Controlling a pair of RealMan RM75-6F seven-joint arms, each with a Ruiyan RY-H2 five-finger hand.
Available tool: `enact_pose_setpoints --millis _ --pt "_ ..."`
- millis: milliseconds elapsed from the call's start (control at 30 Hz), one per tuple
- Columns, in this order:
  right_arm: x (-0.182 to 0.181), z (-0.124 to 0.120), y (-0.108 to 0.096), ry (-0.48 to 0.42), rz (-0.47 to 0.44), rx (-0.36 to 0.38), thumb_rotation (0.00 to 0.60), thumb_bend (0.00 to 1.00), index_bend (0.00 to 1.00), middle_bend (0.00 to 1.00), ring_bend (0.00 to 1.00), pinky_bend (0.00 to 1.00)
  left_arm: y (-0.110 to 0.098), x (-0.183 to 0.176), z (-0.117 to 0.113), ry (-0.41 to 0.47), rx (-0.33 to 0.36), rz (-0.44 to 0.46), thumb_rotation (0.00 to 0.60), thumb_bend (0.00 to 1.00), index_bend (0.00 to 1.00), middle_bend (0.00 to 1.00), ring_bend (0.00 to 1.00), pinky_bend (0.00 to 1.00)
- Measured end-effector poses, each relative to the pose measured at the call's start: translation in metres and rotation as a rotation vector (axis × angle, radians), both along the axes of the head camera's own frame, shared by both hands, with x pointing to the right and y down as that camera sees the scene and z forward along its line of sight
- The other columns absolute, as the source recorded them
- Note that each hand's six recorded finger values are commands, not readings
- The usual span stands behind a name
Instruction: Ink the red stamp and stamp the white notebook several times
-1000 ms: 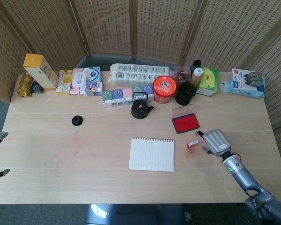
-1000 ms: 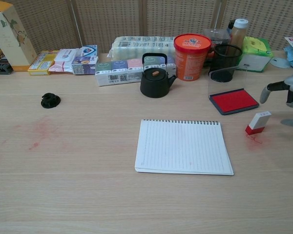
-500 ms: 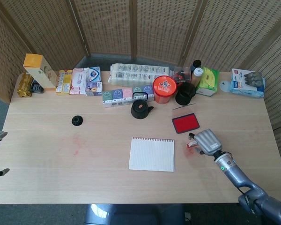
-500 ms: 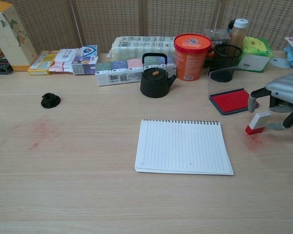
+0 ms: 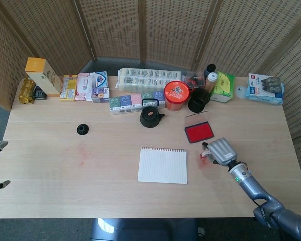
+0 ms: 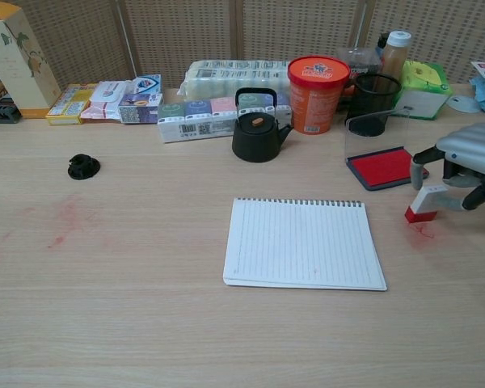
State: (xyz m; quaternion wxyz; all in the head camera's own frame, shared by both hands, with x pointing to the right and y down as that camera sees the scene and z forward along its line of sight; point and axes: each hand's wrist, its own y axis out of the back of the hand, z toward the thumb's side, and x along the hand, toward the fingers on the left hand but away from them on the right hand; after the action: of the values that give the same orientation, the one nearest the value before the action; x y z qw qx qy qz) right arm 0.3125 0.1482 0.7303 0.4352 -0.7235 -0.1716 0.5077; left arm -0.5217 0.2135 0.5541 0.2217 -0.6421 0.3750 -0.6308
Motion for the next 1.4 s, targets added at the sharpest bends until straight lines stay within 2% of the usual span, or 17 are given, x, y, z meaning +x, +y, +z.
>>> enact_pose_setpoints --millis 1033,1400 --pt "-0.010 0.009 0.004 -0.005 0.007 -0.031 0.600 0.46 0.52 1.00 1.00 1.00 0.000 -0.001 -0.001 0.007 0.001 -0.005 0.600 0.00 0.00 0.00 0.00 0.00" --pt "-0.011 0.013 0.005 -0.005 0.015 -0.040 0.600 0.54 0.54 1.00 1.00 1.00 0.000 -0.001 -0.001 0.007 -0.001 -0.005 0.600 0.00 0.00 0.00 0.00 0.00"
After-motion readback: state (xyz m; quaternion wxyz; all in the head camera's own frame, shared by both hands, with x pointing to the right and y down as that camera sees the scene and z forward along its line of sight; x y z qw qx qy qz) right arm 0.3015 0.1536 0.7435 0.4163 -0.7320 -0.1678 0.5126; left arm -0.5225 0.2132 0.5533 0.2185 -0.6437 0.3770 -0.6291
